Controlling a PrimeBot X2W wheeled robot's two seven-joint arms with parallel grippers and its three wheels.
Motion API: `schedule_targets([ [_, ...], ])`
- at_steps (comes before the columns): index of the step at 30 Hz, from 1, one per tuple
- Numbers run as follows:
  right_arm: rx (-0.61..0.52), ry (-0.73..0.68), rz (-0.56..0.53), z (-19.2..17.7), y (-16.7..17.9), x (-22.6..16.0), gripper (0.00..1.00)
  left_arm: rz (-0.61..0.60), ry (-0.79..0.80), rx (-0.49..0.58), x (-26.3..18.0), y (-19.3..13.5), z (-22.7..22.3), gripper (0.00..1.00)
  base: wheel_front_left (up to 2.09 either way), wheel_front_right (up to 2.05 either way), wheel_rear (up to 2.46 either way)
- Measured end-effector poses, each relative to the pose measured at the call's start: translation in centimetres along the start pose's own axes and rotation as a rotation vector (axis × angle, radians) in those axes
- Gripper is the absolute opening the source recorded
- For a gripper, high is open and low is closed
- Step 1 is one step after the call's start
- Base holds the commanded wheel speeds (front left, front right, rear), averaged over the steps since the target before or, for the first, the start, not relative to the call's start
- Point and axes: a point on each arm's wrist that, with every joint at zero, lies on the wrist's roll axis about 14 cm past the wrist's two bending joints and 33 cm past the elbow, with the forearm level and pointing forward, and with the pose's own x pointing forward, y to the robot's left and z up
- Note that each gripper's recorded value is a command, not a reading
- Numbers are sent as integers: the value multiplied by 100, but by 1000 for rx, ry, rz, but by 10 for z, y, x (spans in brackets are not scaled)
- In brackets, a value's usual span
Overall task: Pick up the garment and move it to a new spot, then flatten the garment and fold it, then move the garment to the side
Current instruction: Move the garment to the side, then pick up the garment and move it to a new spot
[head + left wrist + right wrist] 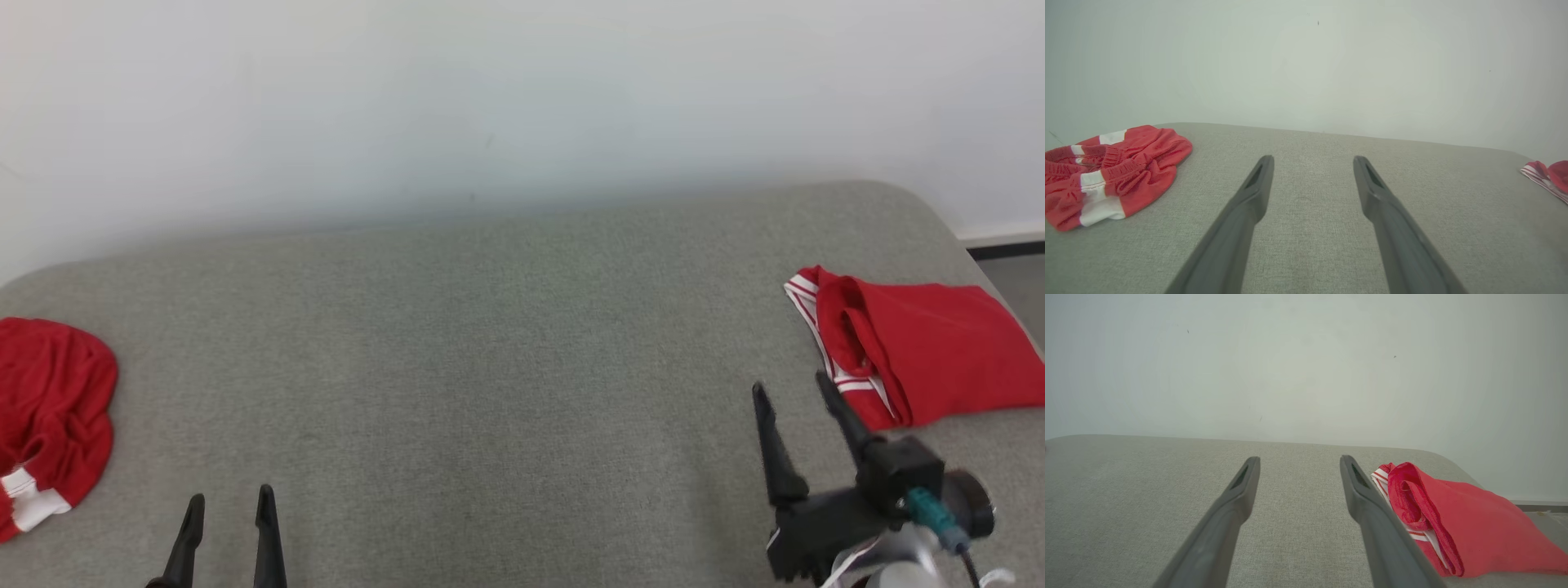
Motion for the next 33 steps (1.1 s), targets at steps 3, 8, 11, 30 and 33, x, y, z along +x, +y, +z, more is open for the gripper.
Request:
schedule_targets([
  [3, 53, 17, 15, -10, 15, -10, 100, 22, -6, 2, -11, 7, 3, 100, 0, 0, 0],
  [8, 83, 61, 52, -27, 35, -23, 100, 65, 1, 7, -28, 19, 2, 100, 0, 0, 0],
  [11, 88, 66, 76, -29, 45, -26, 100, 83, 3, 5, -36, 24, 1, 100, 0, 0, 0],
  [30, 94, 67, 93, -30, 54, -32, 100, 106, 13, 0, -47, 28, -2, 100, 0, 0, 0],
  [33, 96, 68, 87, -30, 52, -32, 100, 101, 13, 2, -46, 26, -2, 100, 0, 0, 0],
])
